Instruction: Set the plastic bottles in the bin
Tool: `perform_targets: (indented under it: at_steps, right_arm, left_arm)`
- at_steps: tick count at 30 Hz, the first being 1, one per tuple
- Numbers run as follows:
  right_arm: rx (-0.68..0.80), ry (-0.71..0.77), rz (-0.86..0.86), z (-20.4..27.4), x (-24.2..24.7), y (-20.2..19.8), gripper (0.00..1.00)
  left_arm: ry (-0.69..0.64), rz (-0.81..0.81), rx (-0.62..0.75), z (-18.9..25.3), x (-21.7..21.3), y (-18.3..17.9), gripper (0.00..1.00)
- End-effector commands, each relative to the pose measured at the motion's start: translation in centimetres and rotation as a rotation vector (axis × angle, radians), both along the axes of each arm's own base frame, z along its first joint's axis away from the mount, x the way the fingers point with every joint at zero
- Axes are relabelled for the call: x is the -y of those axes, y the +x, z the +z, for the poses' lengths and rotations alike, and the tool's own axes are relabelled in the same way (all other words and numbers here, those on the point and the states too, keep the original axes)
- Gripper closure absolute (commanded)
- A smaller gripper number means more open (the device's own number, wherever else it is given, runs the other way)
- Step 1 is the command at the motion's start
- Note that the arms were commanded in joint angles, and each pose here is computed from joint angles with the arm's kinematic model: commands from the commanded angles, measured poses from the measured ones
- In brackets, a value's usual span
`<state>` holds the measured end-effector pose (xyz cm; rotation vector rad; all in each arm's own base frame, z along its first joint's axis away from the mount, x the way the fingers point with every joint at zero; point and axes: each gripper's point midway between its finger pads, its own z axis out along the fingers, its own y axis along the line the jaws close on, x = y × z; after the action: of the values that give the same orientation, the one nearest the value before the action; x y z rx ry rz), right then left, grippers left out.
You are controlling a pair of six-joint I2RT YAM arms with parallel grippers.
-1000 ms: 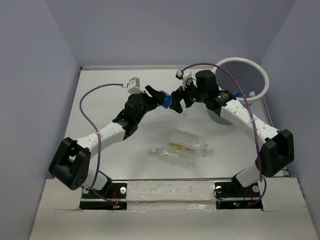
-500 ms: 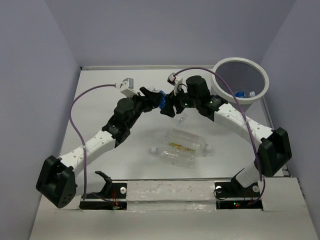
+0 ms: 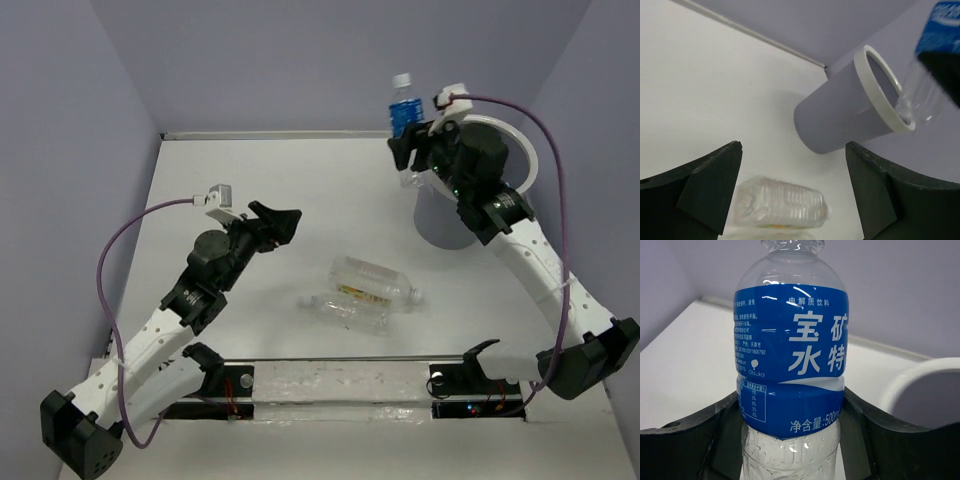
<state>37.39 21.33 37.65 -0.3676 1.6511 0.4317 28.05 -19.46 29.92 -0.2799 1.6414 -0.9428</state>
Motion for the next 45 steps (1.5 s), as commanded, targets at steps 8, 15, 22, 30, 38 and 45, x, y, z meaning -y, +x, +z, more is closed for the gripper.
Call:
perform_targets:
  at_steps: [8,15,22,30,38,45]
  right_arm:
    - [0.15,0.144,-0.761,3.3,23.0,6.7,0.53]
    - [0.154,0.161,-0.79,0.9,24.9,8.1,0.34]
    - [0.135,0.176,-0.766,-0.1,24.4,6.5,0.0]
    - [0.074,0.24,-0.416,1.0,16.4,2.5,0.02]
    - [-0.144,0.107,0.216,-7.1,-3.6,-8.4,0.07]
    - [-0.308,-0.016,0.516,-13.3,-9.5,-17.6,0.3]
  left_arm:
    - [-0.026,-0.231,-0.376,-14.5,1.0,-7.6,0.05]
    - [-0.025,-0.231,-0.431,-16.6,0.6,-8.7,0.01]
    - [0.031,-0.247,-0.519,-19.2,1.3,-9.1,0.01]
    - [0.079,-0.233,-0.585,-22.0,2.2,-10.7,0.01]
    - [0.035,-0.146,-0.589,-22.7,2.5,-9.9,0.11]
    - [0.055,-0.072,-0.581,-23.5,1.9,-8.7,0.18]
